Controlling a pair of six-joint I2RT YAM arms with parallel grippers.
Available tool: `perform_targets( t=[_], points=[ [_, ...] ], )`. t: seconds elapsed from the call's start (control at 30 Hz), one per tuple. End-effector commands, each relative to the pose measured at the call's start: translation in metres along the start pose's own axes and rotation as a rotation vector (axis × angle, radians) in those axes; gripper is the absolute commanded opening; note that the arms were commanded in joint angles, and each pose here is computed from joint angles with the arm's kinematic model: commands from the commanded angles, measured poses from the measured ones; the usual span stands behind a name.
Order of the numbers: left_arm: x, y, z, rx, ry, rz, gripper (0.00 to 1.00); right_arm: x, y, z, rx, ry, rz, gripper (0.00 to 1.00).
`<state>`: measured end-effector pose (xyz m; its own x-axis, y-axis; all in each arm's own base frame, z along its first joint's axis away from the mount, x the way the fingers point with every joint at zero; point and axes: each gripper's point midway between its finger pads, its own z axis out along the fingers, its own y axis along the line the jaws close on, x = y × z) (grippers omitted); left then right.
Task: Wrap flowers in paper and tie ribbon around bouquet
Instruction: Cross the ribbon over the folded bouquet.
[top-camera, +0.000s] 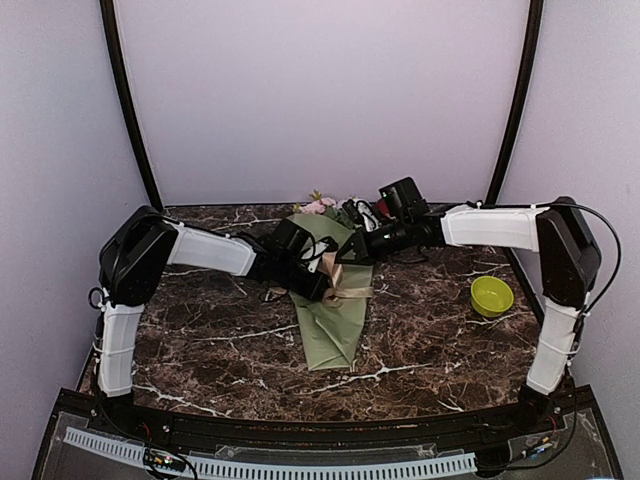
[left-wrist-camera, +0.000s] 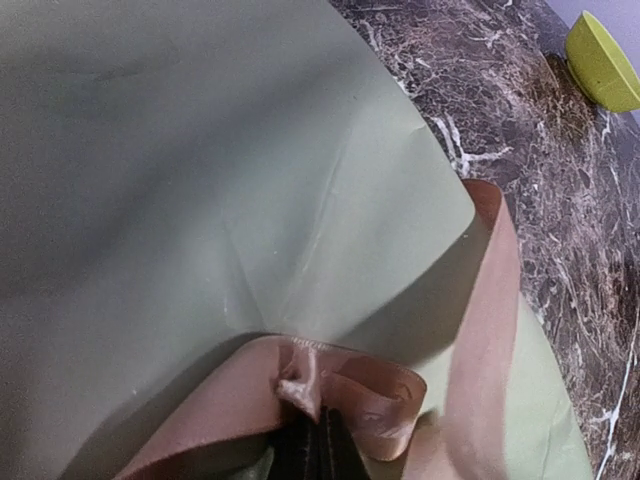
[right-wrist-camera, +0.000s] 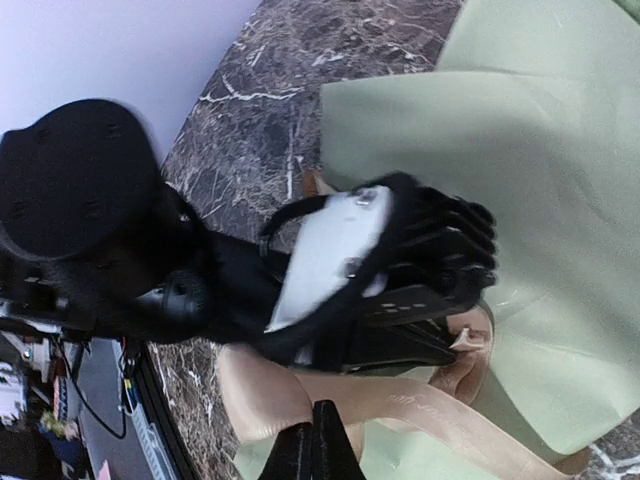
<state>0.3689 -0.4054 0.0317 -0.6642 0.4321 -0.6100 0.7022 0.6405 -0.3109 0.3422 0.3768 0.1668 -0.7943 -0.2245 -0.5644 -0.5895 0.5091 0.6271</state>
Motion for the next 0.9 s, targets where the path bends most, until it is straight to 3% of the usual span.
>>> perform_targets(
  t=[0.0,0.27,0.5,0.87],
  points=[
    [-0.027,-0.018,-0.029,0.08,-0.121,-0.011,0.0,-0.007,-0.008,0.018,-0.068,-0.046,0.069,0.0],
    [-0.038,-0.022,-0.074,0.045,-0.268,0.046,0.0,0.001,-0.059,0.043,0.034,-0.014,0.153,0.0],
    [-0.02,-0.033,-0.103,0.044,-0.266,0.192,0.0,-0.009,-0.072,0.069,0.056,0.022,0.132,0.0],
    [-0.012,-0.138,-0.155,0.322,-0.214,0.615,0.0,-0.031,-0.04,0.101,-0.034,0.038,0.065,0.0]
  ],
)
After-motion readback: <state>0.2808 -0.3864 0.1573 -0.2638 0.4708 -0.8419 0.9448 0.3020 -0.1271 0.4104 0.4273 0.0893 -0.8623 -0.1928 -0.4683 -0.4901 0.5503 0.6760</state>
